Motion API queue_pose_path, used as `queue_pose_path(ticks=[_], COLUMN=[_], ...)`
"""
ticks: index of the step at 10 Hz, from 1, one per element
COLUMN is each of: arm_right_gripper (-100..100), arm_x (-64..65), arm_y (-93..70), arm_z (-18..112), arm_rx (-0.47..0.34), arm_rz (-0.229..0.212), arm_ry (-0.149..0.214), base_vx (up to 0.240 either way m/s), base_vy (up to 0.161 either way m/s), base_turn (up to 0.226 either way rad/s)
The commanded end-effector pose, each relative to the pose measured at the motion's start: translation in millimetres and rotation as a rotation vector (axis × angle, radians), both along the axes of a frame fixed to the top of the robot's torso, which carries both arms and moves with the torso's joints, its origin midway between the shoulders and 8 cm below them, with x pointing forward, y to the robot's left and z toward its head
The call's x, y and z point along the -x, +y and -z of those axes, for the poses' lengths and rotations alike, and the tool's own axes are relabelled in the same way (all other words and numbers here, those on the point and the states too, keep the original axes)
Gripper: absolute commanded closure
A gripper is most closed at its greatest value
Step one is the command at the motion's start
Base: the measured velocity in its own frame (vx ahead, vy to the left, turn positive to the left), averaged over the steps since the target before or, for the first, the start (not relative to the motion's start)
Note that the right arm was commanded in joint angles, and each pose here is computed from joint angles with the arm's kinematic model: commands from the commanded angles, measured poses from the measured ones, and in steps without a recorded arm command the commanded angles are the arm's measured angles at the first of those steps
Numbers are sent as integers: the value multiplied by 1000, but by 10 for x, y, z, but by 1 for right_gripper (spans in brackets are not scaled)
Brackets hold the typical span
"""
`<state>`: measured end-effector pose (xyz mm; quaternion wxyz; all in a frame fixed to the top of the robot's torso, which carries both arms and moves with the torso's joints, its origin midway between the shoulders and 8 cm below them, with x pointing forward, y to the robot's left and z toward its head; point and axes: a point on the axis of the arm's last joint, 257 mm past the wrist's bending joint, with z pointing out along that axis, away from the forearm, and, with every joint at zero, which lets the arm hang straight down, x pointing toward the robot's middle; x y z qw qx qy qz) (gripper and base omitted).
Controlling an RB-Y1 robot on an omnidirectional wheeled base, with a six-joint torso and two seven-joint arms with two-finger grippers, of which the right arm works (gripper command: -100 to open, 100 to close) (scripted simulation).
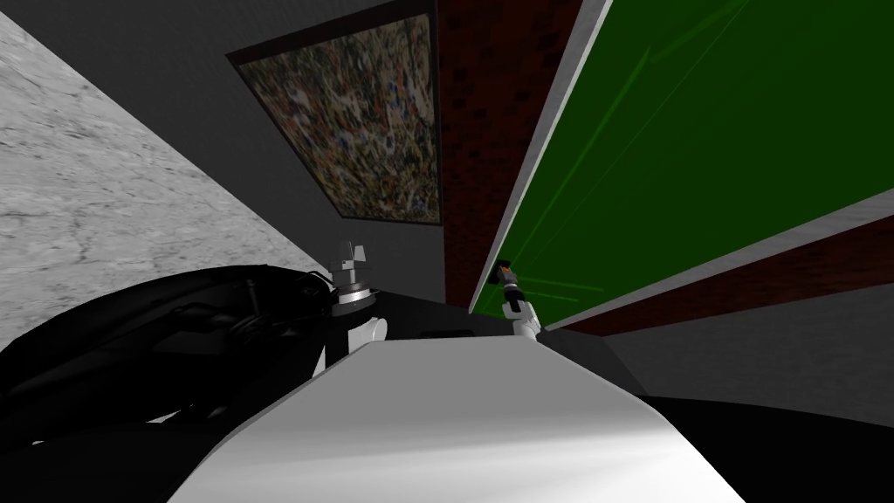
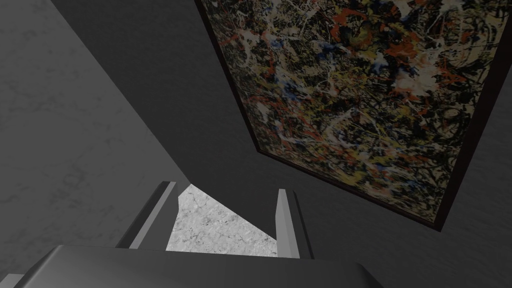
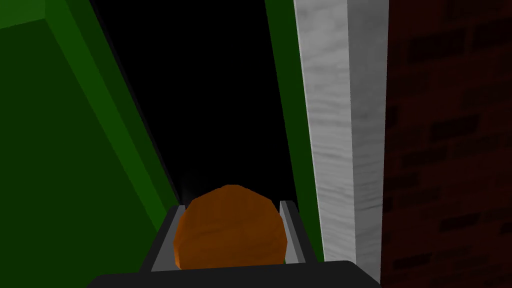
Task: Pull the door open
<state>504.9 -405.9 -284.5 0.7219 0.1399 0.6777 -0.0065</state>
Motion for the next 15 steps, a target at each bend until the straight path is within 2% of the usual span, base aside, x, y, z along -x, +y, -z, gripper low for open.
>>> queue_pose_path(ticks=[1,2,4,5,6,7,9,10,14,15], arm_right_gripper=[100,100,100,100,100,100,100,100,100,100], arm_x=[-16,-16,-27,-27,-32,-32,-43,-43,-58,-58], arm_y=[24,24,19,19,18,18,15,15,17,17], arm_z=[-44,-44,-89,-89,-113,-113,-159,-159,-225,-225], arm_rx=[-75,-86,-182,-191,-248,-250,-355,-368,-555,-562], arm_rz=[-7,-7,-12,-13,-16,-16,-23,-24,-38,-39], arm_ry=[-30,-32,-66,-68,-88,-88,-124,-127,-187,-189], base_vx=[-50,-33,-38,-32,-32,-27,-48,-39,-48,-35], base_vy=[-13,-11,-13,-12,-1,-5,-13,-15,-19,-9], base_turn=[41,19,29,21,32,14,40,15,35,24])
